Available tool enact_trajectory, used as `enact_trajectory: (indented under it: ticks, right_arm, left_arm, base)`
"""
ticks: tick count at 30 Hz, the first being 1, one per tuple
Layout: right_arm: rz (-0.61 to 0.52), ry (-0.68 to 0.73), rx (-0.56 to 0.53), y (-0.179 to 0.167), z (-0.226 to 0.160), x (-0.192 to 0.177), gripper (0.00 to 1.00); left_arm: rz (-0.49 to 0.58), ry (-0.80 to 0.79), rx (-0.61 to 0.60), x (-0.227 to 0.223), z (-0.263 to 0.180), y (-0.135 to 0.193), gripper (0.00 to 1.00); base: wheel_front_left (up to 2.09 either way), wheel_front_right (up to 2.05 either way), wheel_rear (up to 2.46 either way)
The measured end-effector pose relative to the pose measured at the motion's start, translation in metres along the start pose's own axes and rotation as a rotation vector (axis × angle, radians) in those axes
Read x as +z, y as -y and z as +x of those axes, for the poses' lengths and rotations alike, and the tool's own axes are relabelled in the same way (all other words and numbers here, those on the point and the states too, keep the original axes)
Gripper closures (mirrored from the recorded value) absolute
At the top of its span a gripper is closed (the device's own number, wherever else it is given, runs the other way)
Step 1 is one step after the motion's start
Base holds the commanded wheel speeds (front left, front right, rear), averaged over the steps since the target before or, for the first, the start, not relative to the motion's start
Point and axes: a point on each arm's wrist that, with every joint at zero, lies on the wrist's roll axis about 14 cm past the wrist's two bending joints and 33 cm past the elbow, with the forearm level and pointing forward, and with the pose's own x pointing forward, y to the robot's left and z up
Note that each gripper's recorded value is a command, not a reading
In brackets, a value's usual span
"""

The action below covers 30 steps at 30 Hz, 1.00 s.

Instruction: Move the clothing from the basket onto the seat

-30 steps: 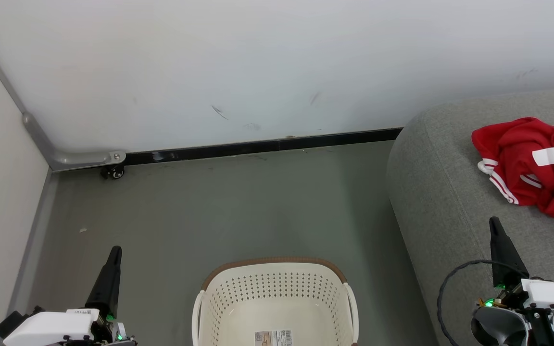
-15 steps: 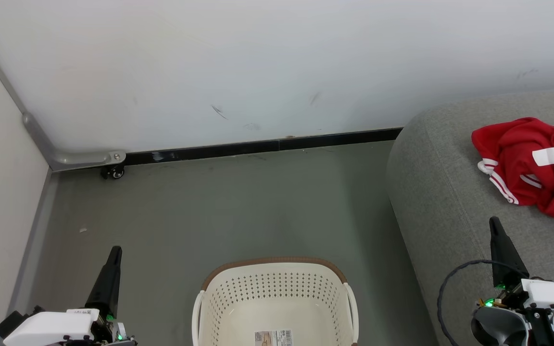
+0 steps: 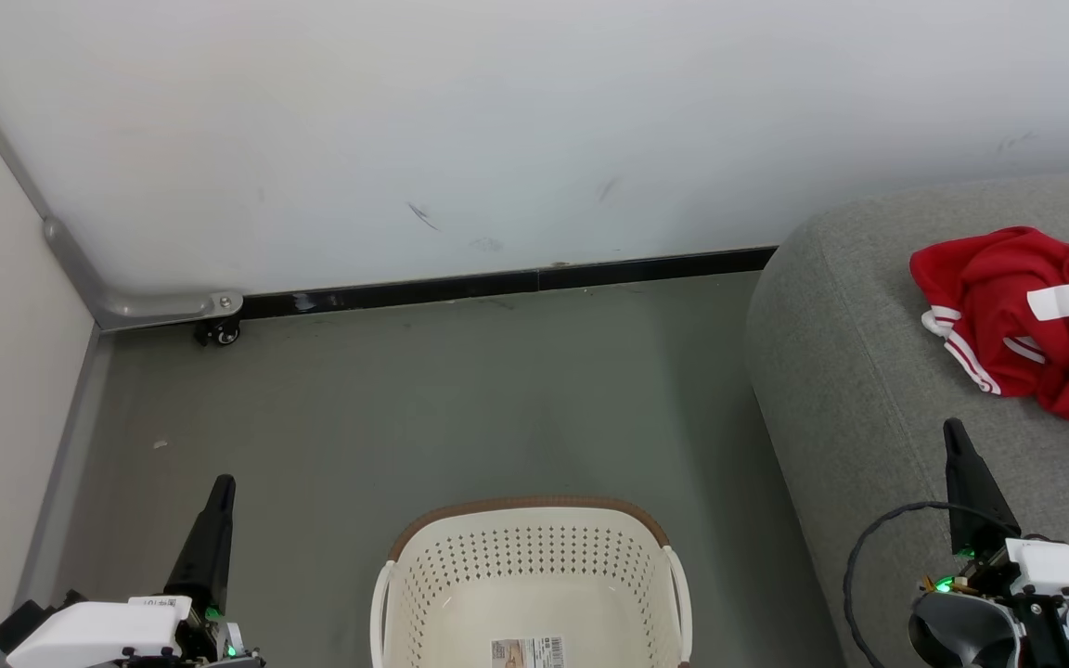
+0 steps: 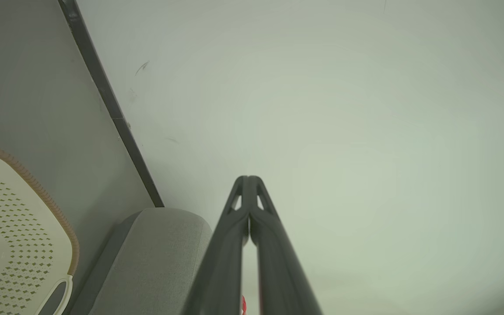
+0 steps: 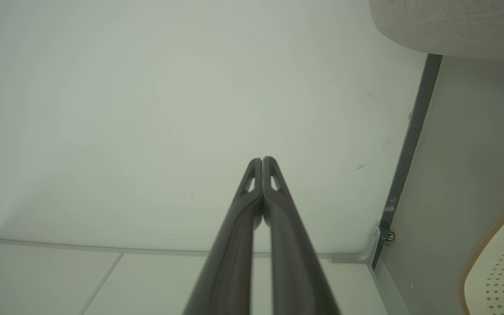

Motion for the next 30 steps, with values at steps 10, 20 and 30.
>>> enact_trajectory:
  ticks: [10,20,30]
  right_arm:
    - [0.0,0.0,0.0,0.0,0.0,0.0001,1.0]
    - [0.001,0.0,0.0,0.0001,0.0,0.0,1.0]
    - [0.001,-0.001,0.0,0.0,0.0,0.0001,1.0]
  left_arm:
    - [0.0,0.0,0.0,0.0,0.0,0.0,1.0]
    - [0.0,0.0,0.0,-0.0001,0.0,0.0001,1.0]
    - [0.0,-0.001,-0.001,-0.0002,0.0001,0.0002,1.0]
  base:
    - [0.0,0.0,0.0]
    - [0.0,0.0,0.0]
    - [0.0,0.0,0.0]
